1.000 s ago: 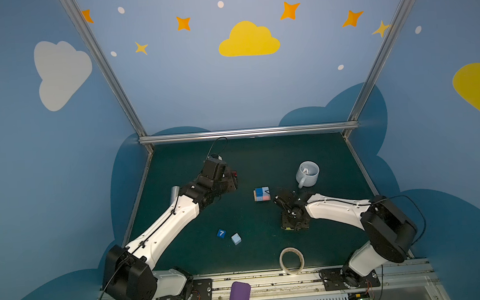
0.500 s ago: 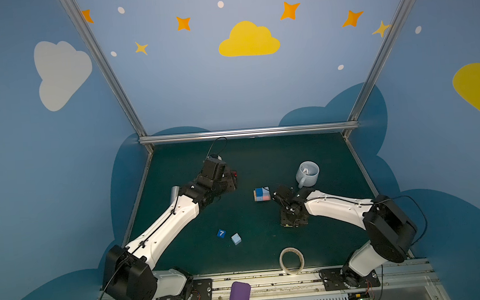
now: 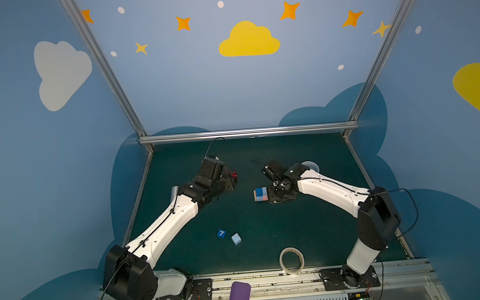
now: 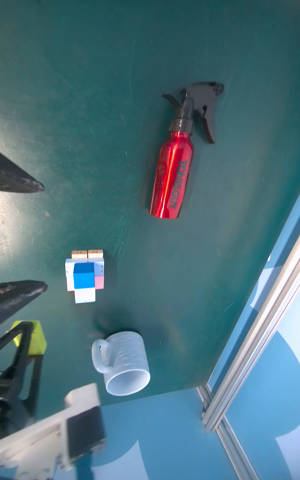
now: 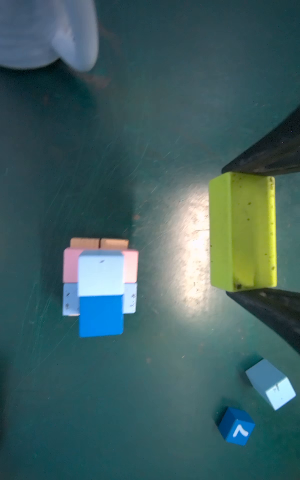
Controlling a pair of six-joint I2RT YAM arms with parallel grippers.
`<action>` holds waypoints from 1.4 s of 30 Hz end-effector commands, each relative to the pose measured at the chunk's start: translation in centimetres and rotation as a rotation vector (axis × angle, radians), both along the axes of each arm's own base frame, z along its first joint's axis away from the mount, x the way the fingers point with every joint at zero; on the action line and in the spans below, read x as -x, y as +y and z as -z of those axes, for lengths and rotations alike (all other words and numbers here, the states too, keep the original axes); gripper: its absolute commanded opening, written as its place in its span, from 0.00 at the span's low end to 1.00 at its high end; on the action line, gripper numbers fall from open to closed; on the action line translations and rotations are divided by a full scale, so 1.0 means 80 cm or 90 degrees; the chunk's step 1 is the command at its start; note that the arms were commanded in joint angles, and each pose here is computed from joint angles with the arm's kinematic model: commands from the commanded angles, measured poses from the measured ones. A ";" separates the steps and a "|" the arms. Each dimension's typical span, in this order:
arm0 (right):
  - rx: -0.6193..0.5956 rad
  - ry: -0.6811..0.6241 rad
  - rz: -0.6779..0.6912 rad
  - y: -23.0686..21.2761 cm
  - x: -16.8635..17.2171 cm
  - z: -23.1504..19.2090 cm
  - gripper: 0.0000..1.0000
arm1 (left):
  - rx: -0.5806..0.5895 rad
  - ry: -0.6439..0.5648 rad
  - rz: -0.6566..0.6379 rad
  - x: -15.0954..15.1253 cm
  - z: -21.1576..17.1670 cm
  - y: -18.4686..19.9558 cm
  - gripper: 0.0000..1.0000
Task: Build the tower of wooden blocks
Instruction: 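Lift the lime-green block with the right gripper and carry it to the stack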
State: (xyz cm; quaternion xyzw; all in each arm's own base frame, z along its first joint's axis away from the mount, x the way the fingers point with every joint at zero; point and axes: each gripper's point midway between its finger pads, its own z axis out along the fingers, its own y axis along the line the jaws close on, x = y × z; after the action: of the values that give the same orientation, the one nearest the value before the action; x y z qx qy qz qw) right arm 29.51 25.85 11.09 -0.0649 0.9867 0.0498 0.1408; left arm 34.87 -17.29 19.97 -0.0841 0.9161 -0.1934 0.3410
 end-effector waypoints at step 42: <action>0.041 0.053 -0.050 0.057 -0.075 0.021 0.42 | -0.003 0.036 -0.034 -0.001 0.028 0.036 0.54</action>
State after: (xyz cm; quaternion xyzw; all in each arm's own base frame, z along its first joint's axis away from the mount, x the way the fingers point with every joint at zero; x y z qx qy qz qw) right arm 35.40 30.47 9.69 -0.1129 0.9880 0.0325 0.1000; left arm 35.09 -14.51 17.74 -0.1149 0.9232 -0.1789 0.3201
